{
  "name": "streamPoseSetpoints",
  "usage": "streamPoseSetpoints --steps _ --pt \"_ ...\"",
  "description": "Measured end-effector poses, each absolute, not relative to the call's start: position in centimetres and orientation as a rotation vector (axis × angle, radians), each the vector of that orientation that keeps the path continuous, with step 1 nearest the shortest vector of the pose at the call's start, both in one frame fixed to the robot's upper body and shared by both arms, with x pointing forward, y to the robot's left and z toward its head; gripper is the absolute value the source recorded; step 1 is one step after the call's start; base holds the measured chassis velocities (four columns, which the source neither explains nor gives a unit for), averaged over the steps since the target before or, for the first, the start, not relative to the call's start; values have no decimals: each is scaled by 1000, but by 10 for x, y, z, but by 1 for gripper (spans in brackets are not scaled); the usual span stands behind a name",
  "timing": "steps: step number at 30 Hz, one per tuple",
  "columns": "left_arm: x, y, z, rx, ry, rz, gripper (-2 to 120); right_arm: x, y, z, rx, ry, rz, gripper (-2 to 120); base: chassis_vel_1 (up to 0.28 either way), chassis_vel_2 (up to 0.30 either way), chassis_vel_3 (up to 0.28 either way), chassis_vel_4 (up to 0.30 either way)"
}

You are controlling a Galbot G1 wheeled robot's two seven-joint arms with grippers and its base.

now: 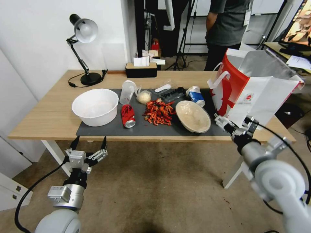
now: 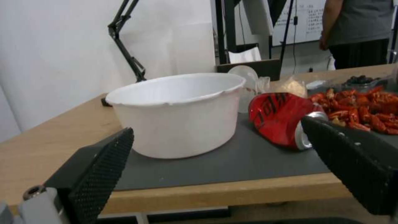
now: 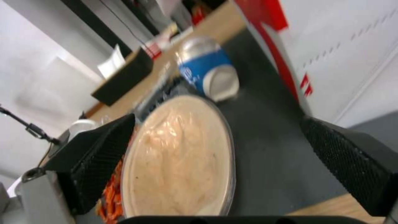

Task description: Pick up the trash from the table and place it into the takeout bag.

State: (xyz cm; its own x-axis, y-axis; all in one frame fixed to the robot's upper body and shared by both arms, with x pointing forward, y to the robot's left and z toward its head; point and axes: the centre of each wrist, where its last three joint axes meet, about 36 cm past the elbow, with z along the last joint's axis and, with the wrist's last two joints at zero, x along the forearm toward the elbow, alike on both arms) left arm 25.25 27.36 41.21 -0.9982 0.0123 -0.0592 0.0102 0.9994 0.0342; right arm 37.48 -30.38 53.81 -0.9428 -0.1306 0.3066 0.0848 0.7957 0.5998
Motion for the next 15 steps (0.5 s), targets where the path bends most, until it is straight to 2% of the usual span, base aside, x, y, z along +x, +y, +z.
streamPoseSetpoints --steps 7,15 --pt "249 271 411 0 3085 51 100 423 -302 552 127 -2409 -824 100 0 0 0 0" --pt "244 270 410 -19 3089 47 100 447 -287 551 64 -2348 -698 100 0 0 0 0"
